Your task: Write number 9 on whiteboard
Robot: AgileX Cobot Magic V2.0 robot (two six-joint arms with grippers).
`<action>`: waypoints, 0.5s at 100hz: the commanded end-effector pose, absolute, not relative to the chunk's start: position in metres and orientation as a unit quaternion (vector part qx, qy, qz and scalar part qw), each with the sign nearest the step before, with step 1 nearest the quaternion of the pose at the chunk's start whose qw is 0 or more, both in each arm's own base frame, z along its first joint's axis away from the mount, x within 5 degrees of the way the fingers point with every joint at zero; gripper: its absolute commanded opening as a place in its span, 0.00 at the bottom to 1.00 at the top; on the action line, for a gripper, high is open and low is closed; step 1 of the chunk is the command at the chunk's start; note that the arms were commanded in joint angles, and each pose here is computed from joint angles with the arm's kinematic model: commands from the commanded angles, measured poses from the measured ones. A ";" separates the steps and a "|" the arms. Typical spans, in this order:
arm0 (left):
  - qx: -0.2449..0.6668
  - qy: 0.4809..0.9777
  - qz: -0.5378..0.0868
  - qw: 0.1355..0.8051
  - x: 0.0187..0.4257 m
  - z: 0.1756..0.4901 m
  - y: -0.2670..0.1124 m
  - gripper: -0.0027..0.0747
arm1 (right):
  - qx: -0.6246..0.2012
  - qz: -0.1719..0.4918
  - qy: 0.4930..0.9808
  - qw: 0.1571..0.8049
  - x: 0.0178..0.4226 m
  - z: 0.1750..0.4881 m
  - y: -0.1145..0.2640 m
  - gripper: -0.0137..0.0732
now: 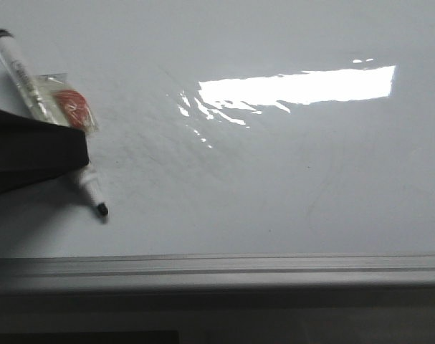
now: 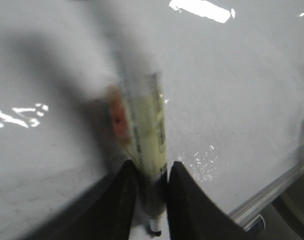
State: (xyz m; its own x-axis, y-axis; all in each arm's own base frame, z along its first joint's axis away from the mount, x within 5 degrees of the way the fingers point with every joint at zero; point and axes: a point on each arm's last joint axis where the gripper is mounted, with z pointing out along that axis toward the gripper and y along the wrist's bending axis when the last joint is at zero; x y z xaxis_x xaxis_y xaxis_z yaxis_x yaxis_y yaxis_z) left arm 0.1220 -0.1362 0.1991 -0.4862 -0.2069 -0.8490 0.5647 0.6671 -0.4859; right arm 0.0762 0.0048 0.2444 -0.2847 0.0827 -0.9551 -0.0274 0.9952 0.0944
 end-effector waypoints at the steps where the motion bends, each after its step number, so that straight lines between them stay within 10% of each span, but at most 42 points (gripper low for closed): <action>1: 0.083 0.771 -0.394 0.493 0.128 0.201 -0.138 0.01 | 0.009 0.054 0.783 0.619 0.080 0.257 0.007 0.08; 50: 0.231 0.715 -0.409 0.518 0.112 0.214 -0.147 0.01 | -0.219 0.175 0.825 0.491 0.089 0.293 0.058 0.10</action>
